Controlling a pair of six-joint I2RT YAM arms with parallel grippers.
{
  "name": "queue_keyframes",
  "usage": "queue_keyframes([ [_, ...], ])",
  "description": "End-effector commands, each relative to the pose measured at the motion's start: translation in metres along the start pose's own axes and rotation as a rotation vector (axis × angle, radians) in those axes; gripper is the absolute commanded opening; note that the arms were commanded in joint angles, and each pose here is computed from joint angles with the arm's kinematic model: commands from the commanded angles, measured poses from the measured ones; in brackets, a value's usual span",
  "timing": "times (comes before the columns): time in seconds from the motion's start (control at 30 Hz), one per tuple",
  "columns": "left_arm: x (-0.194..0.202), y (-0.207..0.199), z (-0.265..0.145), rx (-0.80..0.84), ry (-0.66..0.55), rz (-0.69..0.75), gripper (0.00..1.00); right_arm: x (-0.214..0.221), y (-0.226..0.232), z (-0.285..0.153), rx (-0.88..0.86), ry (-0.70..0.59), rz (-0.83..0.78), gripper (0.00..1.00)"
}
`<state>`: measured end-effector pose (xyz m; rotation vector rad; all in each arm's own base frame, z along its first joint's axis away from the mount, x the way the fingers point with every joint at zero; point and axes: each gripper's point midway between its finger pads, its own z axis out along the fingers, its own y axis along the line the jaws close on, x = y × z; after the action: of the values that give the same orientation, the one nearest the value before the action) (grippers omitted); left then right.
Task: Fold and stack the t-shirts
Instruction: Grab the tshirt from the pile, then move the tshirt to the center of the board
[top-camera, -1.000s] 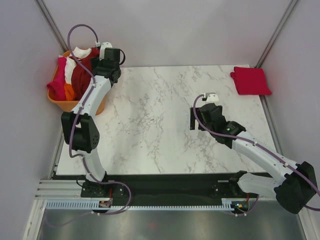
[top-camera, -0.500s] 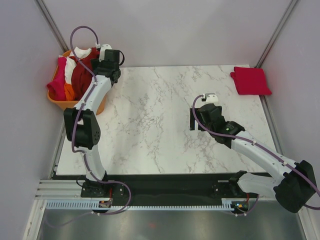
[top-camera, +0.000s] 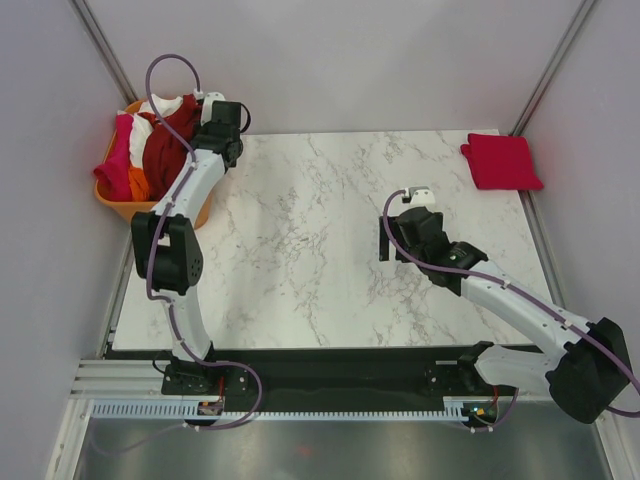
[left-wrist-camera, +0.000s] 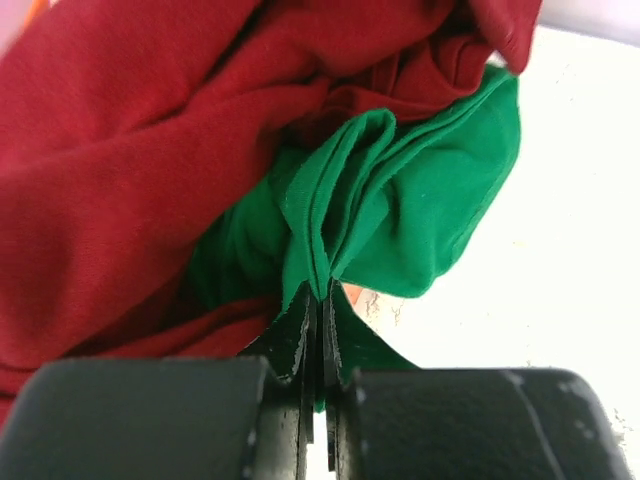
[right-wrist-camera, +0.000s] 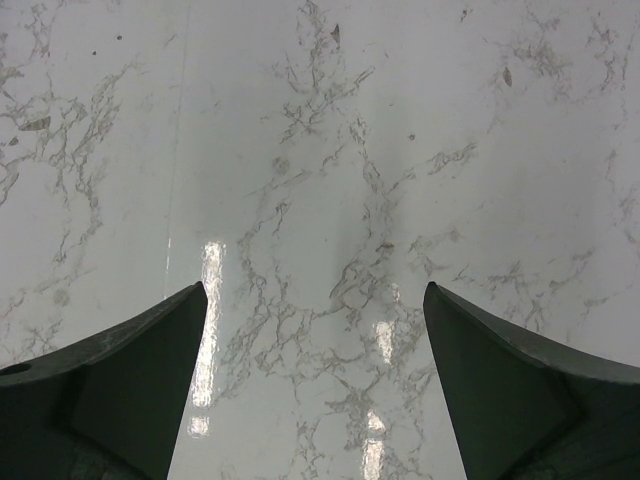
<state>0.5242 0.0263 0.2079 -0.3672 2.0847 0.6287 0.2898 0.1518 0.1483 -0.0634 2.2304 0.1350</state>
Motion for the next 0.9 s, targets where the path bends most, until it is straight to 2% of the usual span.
queue_keyframes([
  [0.0, -0.075, 0.024, -0.05, 0.016, -0.158, -0.092, 0.02, -0.003, 0.0, 0.003, 0.01, -0.016, -0.005, 0.98],
  [0.13, -0.134, 0.043, -0.093, 0.054, -0.269, -0.153, 0.02, -0.005, 0.004, 0.004, 0.0, -0.011, -0.005, 0.98],
  [0.17, -0.171, 0.057, -0.116, 0.063, -0.348, -0.213, 0.02, -0.006, 0.005, 0.004, -0.005, -0.01, -0.002, 0.98],
  [0.2, -0.184, 0.061, -0.118, 0.048, -0.375, -0.186, 0.02, -0.006, 0.007, 0.005, -0.016, -0.004, -0.001, 0.98],
  [0.23, -0.221, 0.083, -0.144, 0.04, -0.468, -0.251, 0.02, -0.006, 0.009, 0.005, -0.022, -0.002, 0.0, 0.98],
  [0.3, -0.244, 0.107, -0.158, 0.012, -0.535, -0.285, 0.02, -0.006, 0.012, 0.004, -0.037, 0.004, 0.003, 0.98],
  [0.47, -0.291, 0.163, -0.225, 0.032, -0.746, -0.461, 0.02, -0.004, 0.012, 0.0, -0.046, 0.019, -0.001, 0.98],
  [0.57, -0.313, 0.179, -0.273, 0.201, -0.865, -0.605, 0.02, -0.004, 0.009, -0.003, -0.036, 0.015, -0.004, 0.98],
  [0.6, -0.322, 0.17, -0.29, 0.307, -0.909, -0.6, 0.02, -0.005, 0.007, -0.004, -0.031, 0.011, -0.004, 0.98],
  [0.77, -0.349, 0.185, -0.381, 0.63, -1.096, -0.743, 0.02, -0.016, 0.009, -0.011, -0.034, -0.023, 0.044, 0.98],
  [0.87, -0.36, 0.192, -0.439, 0.842, -1.245, -0.766, 0.02, -0.021, 0.008, -0.016, -0.04, -0.04, 0.065, 0.98],
])
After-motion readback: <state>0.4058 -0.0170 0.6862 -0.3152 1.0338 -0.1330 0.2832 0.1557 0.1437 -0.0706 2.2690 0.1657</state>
